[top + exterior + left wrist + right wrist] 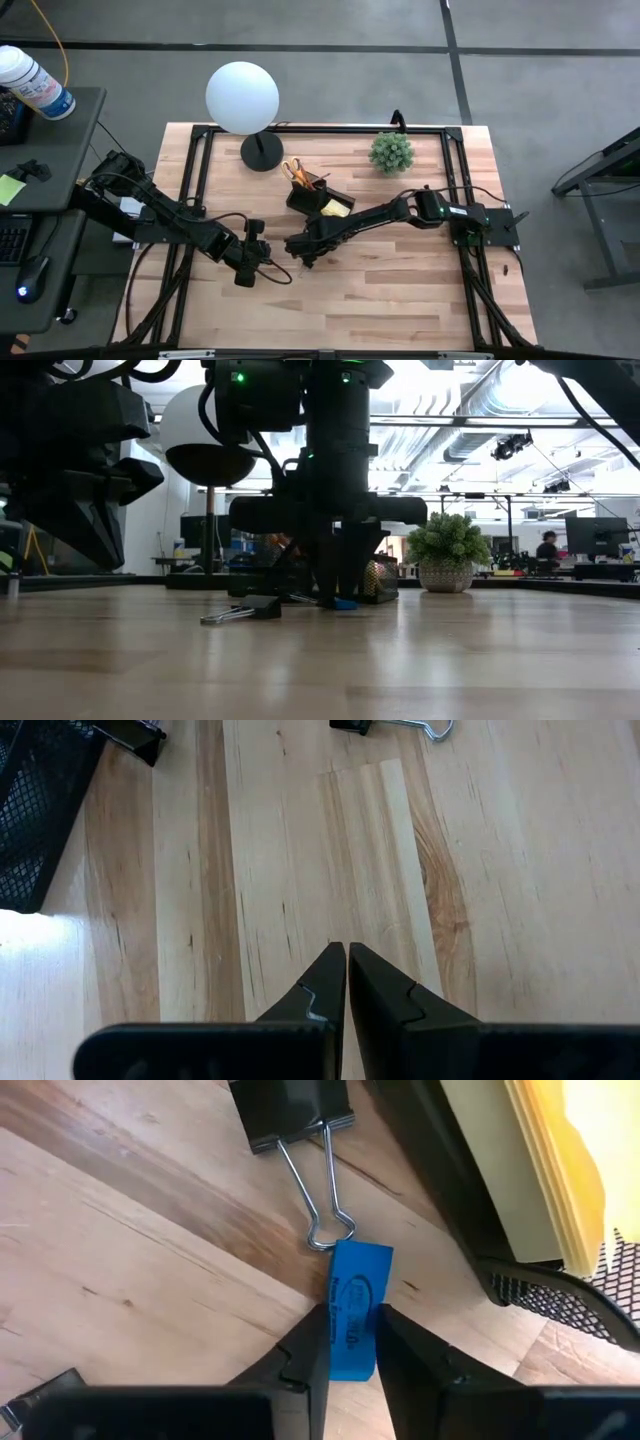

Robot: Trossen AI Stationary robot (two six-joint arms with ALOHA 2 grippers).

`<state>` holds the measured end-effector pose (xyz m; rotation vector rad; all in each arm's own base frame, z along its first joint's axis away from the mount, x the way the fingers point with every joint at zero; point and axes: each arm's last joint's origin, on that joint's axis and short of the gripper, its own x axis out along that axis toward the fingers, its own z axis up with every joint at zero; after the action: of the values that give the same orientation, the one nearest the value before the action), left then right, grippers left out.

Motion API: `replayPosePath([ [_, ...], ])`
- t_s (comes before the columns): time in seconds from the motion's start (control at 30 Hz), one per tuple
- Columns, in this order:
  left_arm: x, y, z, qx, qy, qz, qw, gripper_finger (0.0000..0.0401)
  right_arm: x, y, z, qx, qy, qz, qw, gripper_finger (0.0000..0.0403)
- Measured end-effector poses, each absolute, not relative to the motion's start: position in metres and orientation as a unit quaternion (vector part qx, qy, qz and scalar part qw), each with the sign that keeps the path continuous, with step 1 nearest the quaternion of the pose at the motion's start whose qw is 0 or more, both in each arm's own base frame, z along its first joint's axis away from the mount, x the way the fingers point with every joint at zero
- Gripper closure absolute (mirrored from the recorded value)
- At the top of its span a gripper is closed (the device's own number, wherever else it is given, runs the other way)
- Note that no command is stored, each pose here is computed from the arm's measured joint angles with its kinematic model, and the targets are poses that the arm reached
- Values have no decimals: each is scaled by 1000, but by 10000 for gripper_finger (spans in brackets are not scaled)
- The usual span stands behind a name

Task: Pick and place office supplies into organizer
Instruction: Put the blue eraser into the black organizer

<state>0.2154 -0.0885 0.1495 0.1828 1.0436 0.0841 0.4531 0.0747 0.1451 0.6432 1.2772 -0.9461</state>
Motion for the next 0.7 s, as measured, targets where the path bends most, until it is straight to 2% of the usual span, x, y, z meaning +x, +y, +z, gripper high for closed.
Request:
replayPosePath([
  [0.3,215,-89,150,87,498,40,862,394,452,79,146,275,568,-412,657,329],
  [0.7,215,-88,150,87,498,40,862,394,453,87,165,258,575,-401,665,329],
])
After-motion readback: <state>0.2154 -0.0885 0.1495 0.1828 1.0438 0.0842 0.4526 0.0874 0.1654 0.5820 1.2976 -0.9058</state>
